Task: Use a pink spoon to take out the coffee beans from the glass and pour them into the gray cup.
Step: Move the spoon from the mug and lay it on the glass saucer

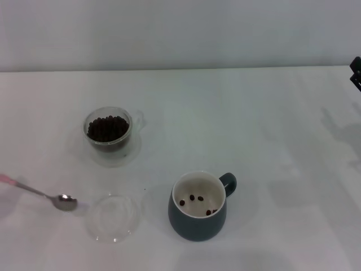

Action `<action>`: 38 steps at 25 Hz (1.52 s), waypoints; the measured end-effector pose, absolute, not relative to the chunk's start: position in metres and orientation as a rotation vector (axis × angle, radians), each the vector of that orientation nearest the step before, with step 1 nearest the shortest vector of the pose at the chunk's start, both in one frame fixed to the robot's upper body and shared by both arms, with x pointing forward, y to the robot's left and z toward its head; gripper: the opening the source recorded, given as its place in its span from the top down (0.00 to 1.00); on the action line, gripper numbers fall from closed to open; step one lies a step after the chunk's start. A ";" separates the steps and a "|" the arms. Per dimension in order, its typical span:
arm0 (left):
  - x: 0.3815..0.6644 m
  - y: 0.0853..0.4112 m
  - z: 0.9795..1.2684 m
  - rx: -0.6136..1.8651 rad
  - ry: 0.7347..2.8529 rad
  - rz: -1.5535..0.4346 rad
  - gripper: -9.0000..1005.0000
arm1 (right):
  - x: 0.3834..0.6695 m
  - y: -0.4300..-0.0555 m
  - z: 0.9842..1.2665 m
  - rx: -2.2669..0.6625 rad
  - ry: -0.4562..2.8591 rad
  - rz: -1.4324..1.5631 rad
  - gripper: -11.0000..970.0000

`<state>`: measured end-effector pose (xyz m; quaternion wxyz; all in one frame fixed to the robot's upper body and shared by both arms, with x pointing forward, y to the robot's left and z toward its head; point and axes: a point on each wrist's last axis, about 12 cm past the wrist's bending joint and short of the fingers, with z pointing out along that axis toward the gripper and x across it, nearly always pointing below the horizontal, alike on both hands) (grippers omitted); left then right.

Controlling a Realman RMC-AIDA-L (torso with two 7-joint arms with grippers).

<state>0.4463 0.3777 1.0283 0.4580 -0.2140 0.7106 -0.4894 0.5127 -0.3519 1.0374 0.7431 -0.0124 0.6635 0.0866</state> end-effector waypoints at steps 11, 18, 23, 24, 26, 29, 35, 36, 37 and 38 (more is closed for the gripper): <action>0.472 0.331 1.016 -0.362 1.849 -1.185 0.86 | 0.512 -0.352 1.037 -0.022 1.457 0.195 0.09; 0.482 0.309 1.006 -0.313 1.936 -1.179 0.86 | 0.511 -0.352 1.036 -0.021 1.462 0.197 0.09; 0.484 0.297 1.002 -0.260 1.940 -1.178 0.86 | 0.513 -0.351 1.036 -0.024 1.464 0.200 0.09; 0.484 0.296 1.002 -0.253 1.940 -1.175 0.86 | 0.513 -0.351 1.036 -0.024 1.464 0.200 0.09; 0.483 0.295 1.002 -0.232 1.938 -1.163 0.86 | 0.513 -0.351 1.036 -0.021 1.464 0.198 0.09; 0.481 0.292 0.999 -0.211 1.925 -1.141 0.84 | 0.513 -0.351 1.036 -0.019 1.462 0.197 0.09; 0.475 0.302 0.996 -0.246 1.880 -1.050 0.66 | 0.512 -0.352 1.036 -0.016 1.463 0.195 0.09; 0.473 0.306 0.996 -0.248 1.865 -1.018 0.58 | 0.512 -0.352 1.035 -0.015 1.465 0.194 0.09; 0.472 0.309 0.996 -0.247 1.855 -0.992 0.56 | 0.511 -0.352 1.035 -0.015 1.465 0.193 0.09; 0.470 0.314 0.995 -0.237 1.844 -0.951 0.54 | 0.511 -0.352 1.035 -0.014 1.466 0.193 0.09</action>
